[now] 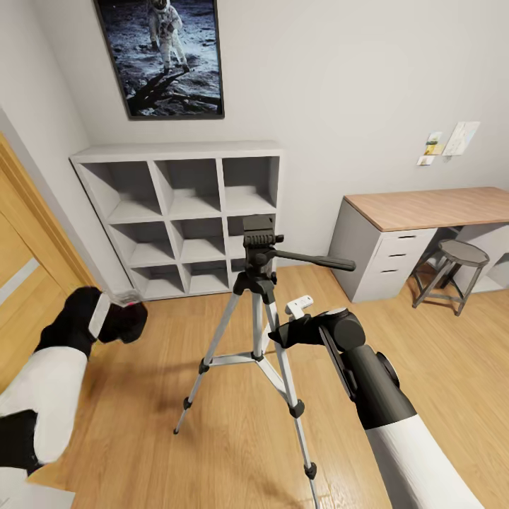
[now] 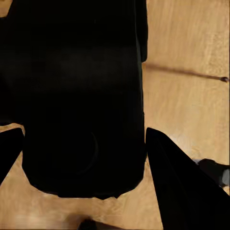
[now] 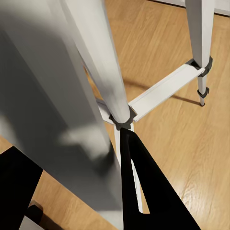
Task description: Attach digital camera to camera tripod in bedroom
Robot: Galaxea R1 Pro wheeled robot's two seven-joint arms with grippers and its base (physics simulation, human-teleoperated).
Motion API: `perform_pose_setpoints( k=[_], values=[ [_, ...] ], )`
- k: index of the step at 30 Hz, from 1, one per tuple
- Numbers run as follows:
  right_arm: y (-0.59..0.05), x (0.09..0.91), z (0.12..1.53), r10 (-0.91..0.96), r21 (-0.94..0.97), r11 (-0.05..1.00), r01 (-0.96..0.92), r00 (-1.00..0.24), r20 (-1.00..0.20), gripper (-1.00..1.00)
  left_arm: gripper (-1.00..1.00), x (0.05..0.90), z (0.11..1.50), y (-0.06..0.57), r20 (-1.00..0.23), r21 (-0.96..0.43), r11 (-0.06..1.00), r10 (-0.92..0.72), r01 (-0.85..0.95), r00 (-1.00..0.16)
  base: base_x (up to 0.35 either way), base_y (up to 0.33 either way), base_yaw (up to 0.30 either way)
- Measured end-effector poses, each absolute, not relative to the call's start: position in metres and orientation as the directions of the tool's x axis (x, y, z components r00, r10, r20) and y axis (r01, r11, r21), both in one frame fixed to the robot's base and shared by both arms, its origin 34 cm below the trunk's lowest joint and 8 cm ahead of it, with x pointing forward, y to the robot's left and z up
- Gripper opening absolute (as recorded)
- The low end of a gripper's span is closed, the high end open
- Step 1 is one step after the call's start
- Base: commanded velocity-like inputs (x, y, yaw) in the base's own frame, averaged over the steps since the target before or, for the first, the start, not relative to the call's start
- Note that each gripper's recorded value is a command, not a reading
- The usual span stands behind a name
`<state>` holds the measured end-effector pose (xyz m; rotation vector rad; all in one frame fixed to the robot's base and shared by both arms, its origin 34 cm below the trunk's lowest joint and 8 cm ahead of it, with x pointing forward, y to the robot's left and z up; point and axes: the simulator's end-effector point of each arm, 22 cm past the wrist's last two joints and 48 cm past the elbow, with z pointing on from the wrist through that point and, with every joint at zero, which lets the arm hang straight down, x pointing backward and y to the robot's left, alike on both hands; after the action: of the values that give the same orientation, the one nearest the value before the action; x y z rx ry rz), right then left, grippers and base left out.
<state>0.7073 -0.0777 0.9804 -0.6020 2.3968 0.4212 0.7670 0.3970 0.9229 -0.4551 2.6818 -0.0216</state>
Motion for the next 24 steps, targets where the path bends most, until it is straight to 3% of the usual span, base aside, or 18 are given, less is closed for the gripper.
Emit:
perform_pose_setpoints(
  k=[6,13,19,24],
  values=[
    [-0.078,0.707,0.981,-0.314,0.148,0.846,-0.513,-0.702,-0.639,-1.0,-1.0,0.868,1.059,0.37,-0.563,-0.184,0.949,-0.316,-0.257,-0.764,0.0,0.0,0.0],
    [-0.078,0.707,0.981,-0.314,0.147,0.846,-0.512,-0.702,-0.639,-1.0,-1.0,0.911,1.141,0.339,-0.623,-0.227,0.954,-0.297,-0.197,-0.724,0.0,0.0,0.0],
    [-0.08,0.709,0.984,-0.316,0.135,0.848,-0.513,-0.694,-0.647,-1.0,-1.0,0.95,1.266,0.241,-0.689,-0.31,0.95,-0.245,-0.028,-0.682,0.0,0.0,0.0],
    [-0.08,0.709,0.985,-0.318,0.133,0.848,-0.513,-0.692,-0.648,-1.0,-1.0,0.949,1.292,0.185,-0.681,-0.421,0.904,-0.259,0.077,-0.685,0.0,0.0,0.0]
  ],
)
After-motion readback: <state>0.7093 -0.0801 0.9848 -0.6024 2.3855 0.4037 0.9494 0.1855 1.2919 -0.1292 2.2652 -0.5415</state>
